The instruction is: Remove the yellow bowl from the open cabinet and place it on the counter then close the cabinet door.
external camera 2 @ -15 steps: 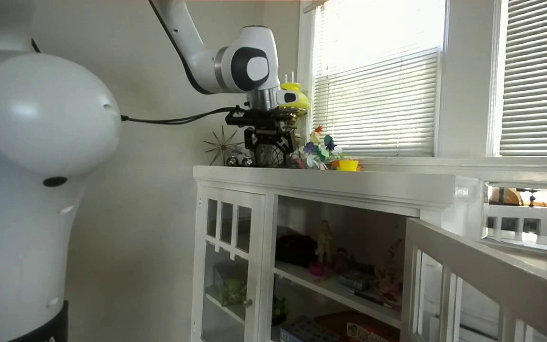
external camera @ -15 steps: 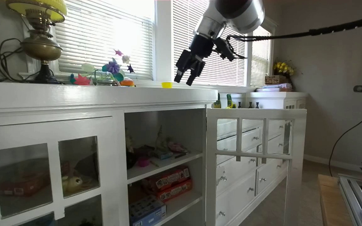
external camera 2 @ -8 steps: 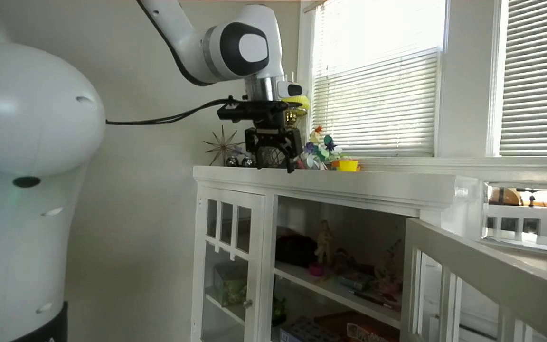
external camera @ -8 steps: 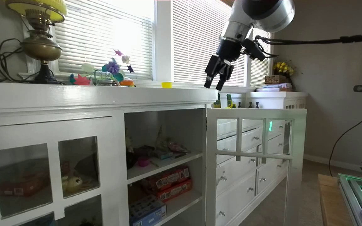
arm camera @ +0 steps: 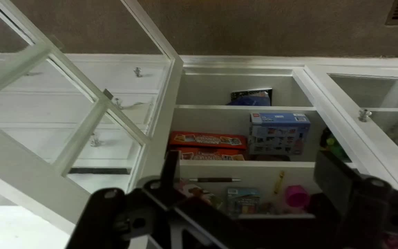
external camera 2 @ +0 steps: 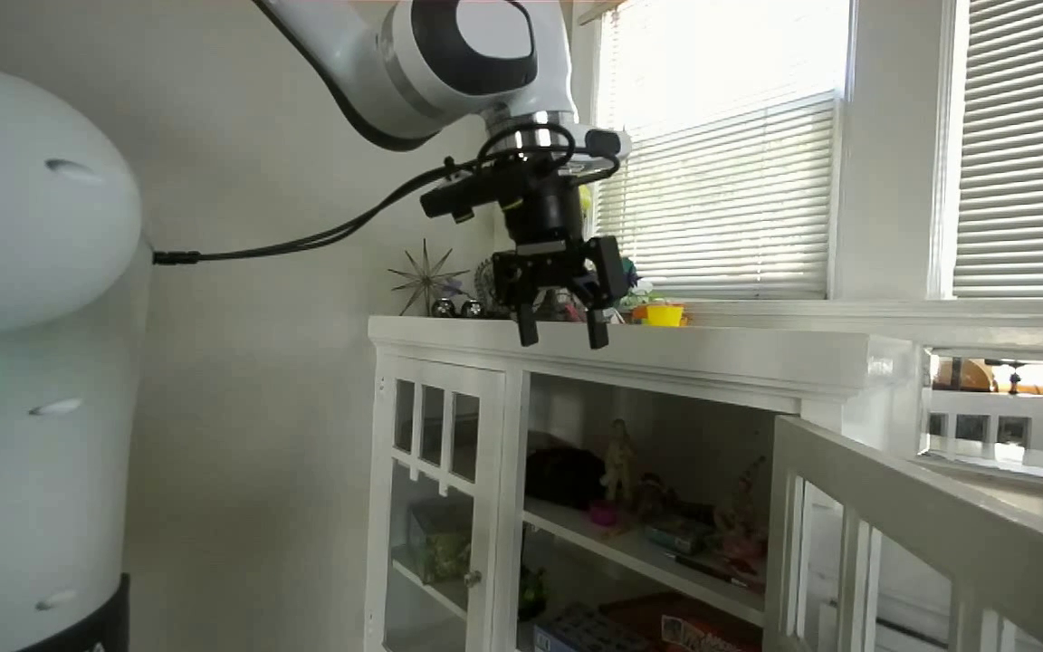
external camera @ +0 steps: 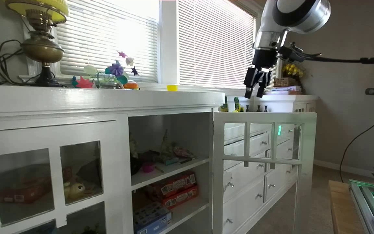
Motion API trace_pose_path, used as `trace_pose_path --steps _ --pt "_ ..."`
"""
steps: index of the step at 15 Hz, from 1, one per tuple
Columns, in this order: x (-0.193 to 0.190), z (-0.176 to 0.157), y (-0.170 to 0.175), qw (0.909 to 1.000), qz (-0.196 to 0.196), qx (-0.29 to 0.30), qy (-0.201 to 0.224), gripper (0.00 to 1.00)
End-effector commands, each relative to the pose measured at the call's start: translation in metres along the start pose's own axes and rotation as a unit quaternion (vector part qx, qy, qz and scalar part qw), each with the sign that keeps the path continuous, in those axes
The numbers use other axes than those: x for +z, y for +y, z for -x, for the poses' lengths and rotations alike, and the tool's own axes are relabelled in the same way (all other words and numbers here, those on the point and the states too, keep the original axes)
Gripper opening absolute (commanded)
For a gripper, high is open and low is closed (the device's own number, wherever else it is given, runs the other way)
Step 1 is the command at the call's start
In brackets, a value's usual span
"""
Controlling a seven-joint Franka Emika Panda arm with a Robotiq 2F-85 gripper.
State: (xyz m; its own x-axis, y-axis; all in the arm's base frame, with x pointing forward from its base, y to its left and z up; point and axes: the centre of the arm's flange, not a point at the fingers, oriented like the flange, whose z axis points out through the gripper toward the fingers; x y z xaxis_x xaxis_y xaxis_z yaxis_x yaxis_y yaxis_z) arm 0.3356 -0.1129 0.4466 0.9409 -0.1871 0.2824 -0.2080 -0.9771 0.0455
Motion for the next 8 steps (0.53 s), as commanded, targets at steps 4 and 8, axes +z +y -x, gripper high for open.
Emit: trace_pose_path --steps 4,8 --pt "0.022 0.022 0.089 0.9967 0.002 -0.063 -0.051 1.0" --pt "0.029 0.034 0.107 0.995 0.017 -0.076 -0.064 1.0"
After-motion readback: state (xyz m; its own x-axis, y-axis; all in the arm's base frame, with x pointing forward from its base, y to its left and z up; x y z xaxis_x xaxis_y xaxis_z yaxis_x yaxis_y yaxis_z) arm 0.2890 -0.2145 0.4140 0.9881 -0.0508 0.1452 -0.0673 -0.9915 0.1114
